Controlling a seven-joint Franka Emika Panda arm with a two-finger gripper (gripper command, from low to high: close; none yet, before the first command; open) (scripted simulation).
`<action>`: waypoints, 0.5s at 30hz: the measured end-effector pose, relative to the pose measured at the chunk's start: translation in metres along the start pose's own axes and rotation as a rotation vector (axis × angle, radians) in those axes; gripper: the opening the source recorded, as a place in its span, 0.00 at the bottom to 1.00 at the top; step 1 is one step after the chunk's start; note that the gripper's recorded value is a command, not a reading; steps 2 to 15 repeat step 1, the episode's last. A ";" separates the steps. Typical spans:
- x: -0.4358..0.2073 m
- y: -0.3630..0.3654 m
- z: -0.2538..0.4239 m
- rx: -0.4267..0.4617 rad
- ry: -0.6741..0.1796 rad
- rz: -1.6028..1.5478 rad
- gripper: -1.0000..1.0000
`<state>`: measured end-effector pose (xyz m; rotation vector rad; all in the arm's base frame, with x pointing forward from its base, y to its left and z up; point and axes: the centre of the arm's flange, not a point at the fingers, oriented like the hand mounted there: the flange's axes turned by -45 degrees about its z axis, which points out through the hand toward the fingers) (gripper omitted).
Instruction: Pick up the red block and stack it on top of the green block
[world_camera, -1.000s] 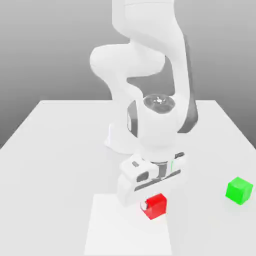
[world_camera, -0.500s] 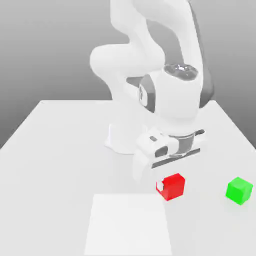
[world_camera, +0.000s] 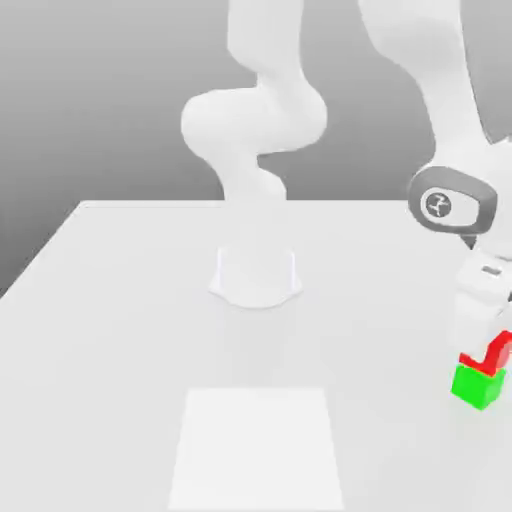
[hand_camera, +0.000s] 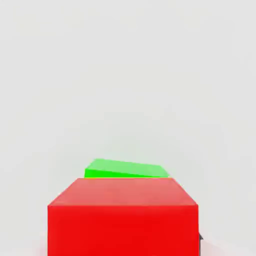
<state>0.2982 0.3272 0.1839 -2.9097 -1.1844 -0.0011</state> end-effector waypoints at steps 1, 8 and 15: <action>0.000 0.000 0.000 0.000 0.000 0.000 1.00; 0.000 0.000 0.000 0.000 0.000 0.000 1.00; 0.000 0.000 0.000 0.000 0.000 0.000 1.00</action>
